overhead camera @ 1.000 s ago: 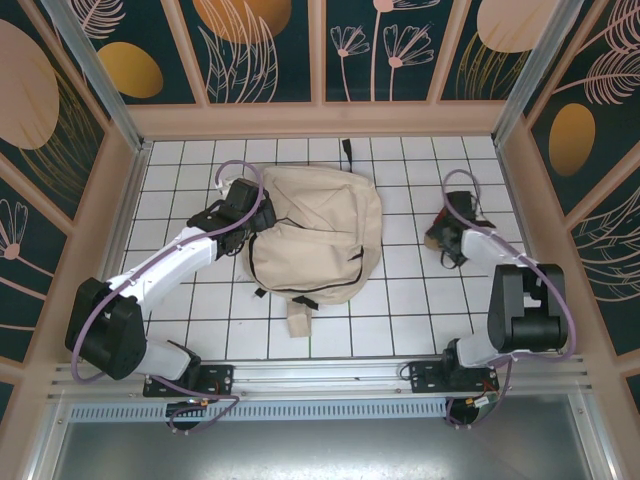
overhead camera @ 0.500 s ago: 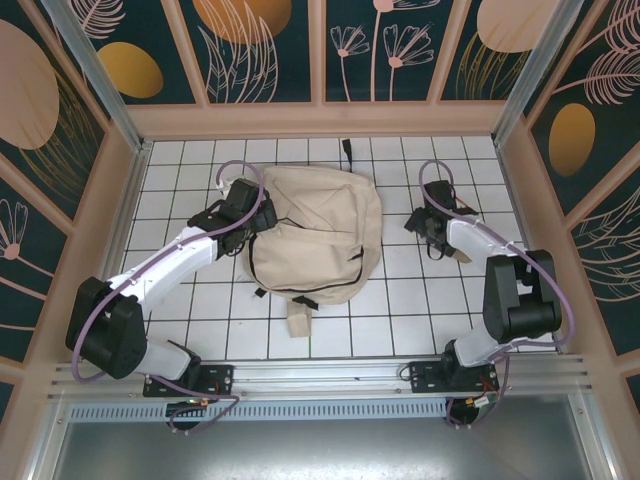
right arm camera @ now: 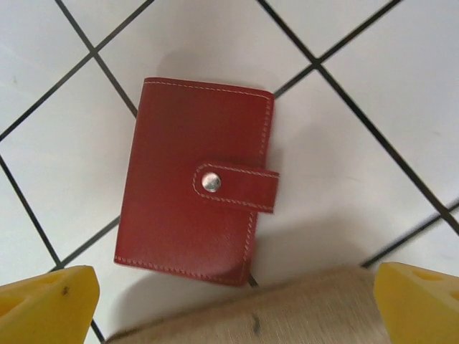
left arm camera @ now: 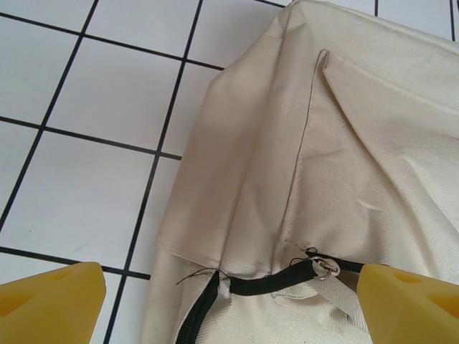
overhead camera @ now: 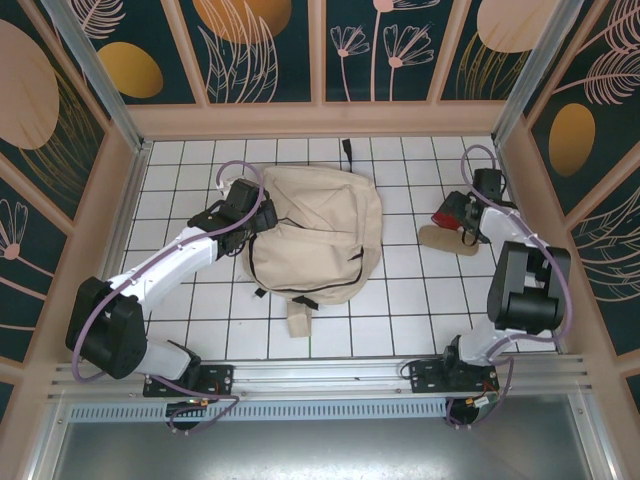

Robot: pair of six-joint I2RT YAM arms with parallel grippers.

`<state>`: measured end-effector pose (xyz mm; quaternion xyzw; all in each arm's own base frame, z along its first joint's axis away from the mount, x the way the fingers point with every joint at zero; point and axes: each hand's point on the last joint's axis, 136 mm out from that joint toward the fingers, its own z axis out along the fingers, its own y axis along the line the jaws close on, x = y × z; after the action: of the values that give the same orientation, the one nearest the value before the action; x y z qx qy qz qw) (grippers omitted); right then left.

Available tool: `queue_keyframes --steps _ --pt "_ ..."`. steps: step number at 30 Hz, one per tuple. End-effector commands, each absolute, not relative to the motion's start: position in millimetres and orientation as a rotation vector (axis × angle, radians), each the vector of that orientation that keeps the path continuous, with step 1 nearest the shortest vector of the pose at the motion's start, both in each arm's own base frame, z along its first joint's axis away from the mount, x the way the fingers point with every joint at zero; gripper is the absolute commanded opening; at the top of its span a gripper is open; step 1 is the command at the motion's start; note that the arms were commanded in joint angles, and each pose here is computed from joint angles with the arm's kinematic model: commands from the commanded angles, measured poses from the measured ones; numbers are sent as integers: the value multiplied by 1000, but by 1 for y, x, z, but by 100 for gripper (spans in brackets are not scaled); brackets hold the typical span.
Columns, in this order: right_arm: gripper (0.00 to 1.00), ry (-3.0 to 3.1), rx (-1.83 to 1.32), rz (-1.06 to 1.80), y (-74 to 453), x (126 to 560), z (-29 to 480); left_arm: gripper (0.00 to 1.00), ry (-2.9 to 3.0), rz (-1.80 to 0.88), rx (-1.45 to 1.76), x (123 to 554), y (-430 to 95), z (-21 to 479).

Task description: Pack the student bag

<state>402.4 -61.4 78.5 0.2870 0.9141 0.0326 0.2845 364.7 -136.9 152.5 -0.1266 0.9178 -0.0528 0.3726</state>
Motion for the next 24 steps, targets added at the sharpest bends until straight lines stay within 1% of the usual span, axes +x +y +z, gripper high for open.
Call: queue_keyframes --steps 1,6,11,16,20,24 --pt "99 2470 656 231 -42 417 74 91 2334 -146 -326 365 -134 156" --pt "99 2488 630 342 -26 413 68 91 2345 -148 -322 364 -135 152" --pt "99 2524 655 365 -15 390 64 91 2343 -154 -320 364 -136 152" --pt "99 2590 630 396 12 361 57 91 2343 -168 -317 365 -138 152" --pt "99 2631 569 328 24 345 53 91 2343 -172 -315 366 -139 152" --pt "99 2674 500 194 30 336 49 91 2347 -177 -312 366 -141 151"
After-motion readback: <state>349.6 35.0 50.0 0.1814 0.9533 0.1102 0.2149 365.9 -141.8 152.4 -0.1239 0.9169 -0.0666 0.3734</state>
